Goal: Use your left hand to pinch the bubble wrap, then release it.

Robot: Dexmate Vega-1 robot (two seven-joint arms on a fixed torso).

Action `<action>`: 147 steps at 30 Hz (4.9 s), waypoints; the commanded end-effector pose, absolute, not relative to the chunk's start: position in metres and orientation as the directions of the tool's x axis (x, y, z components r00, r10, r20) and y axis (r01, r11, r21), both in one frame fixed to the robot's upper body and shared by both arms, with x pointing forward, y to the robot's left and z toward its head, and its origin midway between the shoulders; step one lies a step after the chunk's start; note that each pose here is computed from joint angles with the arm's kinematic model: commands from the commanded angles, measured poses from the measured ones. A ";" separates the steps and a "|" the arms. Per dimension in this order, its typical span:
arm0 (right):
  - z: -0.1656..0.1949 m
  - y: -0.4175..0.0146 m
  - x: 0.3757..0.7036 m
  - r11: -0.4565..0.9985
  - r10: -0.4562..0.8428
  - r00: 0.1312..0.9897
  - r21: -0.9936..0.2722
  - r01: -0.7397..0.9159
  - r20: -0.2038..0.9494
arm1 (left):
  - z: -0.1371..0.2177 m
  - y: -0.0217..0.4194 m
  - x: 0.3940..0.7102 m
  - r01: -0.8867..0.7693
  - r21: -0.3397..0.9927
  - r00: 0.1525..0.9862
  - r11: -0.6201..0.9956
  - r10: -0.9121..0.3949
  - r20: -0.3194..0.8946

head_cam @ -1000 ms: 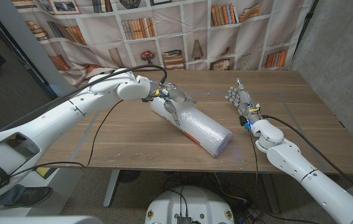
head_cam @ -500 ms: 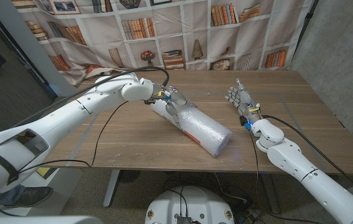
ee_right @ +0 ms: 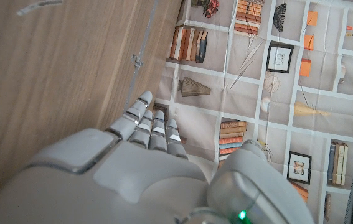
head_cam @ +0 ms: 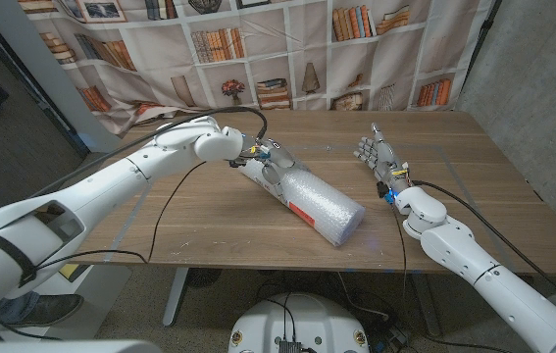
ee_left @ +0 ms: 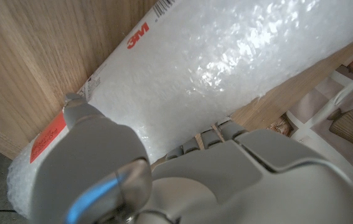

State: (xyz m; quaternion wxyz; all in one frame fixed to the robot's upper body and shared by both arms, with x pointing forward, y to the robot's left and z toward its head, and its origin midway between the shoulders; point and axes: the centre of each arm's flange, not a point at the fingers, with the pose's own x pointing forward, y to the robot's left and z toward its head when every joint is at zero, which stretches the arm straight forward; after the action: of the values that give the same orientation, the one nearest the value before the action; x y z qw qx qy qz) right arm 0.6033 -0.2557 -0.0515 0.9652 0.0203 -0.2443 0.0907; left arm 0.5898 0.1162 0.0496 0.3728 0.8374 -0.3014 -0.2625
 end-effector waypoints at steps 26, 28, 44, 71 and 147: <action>-0.062 -0.258 0.601 0.983 0.156 0.869 0.013 -0.184 0.469 | 0.045 0.108 0.600 -0.350 0.782 0.678 -0.516 -0.715 -0.168; -0.062 -0.258 0.601 0.983 0.156 0.869 0.014 -0.184 0.470 | 0.045 0.108 0.600 -0.352 0.782 0.680 -0.514 -0.715 -0.164; -0.058 -0.256 0.603 0.982 0.162 0.865 0.010 -0.189 0.476 | 0.059 0.111 0.592 -0.369 0.774 0.701 -0.515 -0.701 -0.132; -0.060 -0.258 0.603 0.982 0.158 0.861 0.019 -0.190 0.483 | 0.087 0.110 0.571 -0.411 0.782 0.692 -0.469 -0.718 -0.067; -0.063 -0.260 0.604 0.981 0.153 0.862 0.028 -0.190 0.484 | 0.109 0.117 0.569 -0.400 0.883 0.598 -0.244 -0.800 0.050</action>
State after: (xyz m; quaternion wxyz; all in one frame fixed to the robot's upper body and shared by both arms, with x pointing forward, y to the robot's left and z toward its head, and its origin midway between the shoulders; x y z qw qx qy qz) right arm 0.6027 -0.2593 -0.0597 0.9636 0.0339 -0.2500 0.0886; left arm 0.5685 0.1163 0.1090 0.4705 0.7565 -0.3998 -0.2156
